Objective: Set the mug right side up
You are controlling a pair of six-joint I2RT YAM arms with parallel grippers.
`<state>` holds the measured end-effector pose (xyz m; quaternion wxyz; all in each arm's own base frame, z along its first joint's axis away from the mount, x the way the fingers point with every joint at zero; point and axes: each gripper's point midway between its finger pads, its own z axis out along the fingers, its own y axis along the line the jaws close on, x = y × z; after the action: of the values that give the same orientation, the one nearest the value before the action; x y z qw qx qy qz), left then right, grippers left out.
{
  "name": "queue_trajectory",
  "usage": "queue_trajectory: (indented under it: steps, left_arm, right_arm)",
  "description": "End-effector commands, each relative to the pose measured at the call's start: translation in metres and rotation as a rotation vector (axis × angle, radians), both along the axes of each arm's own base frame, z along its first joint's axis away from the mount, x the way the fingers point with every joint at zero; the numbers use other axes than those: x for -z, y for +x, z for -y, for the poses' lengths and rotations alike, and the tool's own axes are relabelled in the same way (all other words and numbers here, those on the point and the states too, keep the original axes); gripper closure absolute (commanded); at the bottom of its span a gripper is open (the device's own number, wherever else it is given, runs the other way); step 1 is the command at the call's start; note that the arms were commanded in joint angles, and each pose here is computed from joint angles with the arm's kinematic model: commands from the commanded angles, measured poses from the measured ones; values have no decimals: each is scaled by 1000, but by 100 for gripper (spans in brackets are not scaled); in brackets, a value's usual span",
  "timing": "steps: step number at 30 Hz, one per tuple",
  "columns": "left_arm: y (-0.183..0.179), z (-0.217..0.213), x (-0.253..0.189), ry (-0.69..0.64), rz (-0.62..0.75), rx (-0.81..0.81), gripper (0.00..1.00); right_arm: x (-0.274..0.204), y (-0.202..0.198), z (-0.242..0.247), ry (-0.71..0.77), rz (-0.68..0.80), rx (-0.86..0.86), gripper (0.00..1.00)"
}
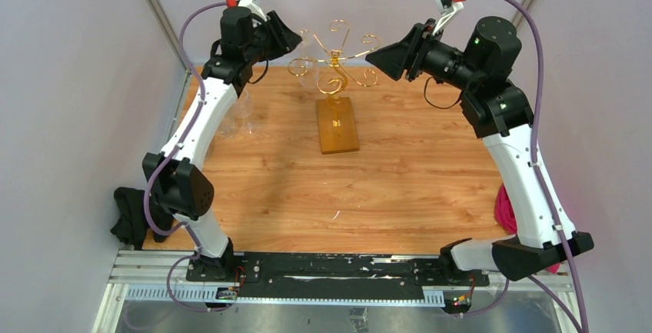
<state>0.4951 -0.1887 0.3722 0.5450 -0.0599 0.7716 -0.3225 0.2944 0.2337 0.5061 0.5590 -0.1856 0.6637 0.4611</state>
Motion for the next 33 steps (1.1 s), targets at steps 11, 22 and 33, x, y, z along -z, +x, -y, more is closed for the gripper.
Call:
queue_trajectory:
  steps: [11, 22, 33]
  left_arm:
    - [4, 9, -16, -47, 43, 26, 60]
    - [-2, 10, -23, -79, 49, 30, 73]
    - [-10, 11, -26, -196, 1, 37, 78]
  right_arm:
    - [-2, -2, 13, 2, 32, 49, 50]
    - [2, -3, 14, 9, 28, 51, 52]
    - [8, -1, 12, 7, 17, 43, 52]
